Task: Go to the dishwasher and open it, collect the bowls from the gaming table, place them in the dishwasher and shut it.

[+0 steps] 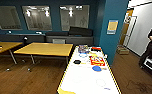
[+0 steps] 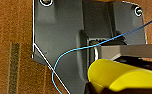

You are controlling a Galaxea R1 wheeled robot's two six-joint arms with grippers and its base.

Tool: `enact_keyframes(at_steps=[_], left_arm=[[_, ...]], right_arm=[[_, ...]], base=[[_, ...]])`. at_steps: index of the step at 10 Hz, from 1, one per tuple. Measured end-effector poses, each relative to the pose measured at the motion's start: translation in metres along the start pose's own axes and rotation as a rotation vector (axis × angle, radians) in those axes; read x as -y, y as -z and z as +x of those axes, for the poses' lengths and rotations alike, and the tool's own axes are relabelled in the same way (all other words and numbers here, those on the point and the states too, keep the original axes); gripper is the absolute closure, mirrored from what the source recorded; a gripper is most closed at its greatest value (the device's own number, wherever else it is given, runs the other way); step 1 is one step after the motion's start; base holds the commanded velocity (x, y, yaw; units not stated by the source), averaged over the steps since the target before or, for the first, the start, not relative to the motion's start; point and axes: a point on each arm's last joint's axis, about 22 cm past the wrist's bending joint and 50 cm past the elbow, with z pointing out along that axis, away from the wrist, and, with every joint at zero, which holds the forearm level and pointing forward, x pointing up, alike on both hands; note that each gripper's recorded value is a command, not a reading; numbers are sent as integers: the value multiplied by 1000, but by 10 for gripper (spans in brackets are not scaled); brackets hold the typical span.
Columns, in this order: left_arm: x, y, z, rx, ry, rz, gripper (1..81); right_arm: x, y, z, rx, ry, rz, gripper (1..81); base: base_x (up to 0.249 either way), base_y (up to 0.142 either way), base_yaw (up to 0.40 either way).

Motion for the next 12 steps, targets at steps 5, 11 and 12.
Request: enact_keyframes(at_steps=[5,11,12], left_arm=[[-5,-7,-2,1,-19,23,811],[-5,-11,-3,6,-30,48,811],[0,-10,-5,8,-30,55,811]], right_arm=[[3,-5,1,-3,4,-2,811],[-20,6,5,-9,5,-33,811],[-29,12,6,-9,5,-45,811]], base=[[-93,0,0],[-93,0,0],[-93,0,0]])
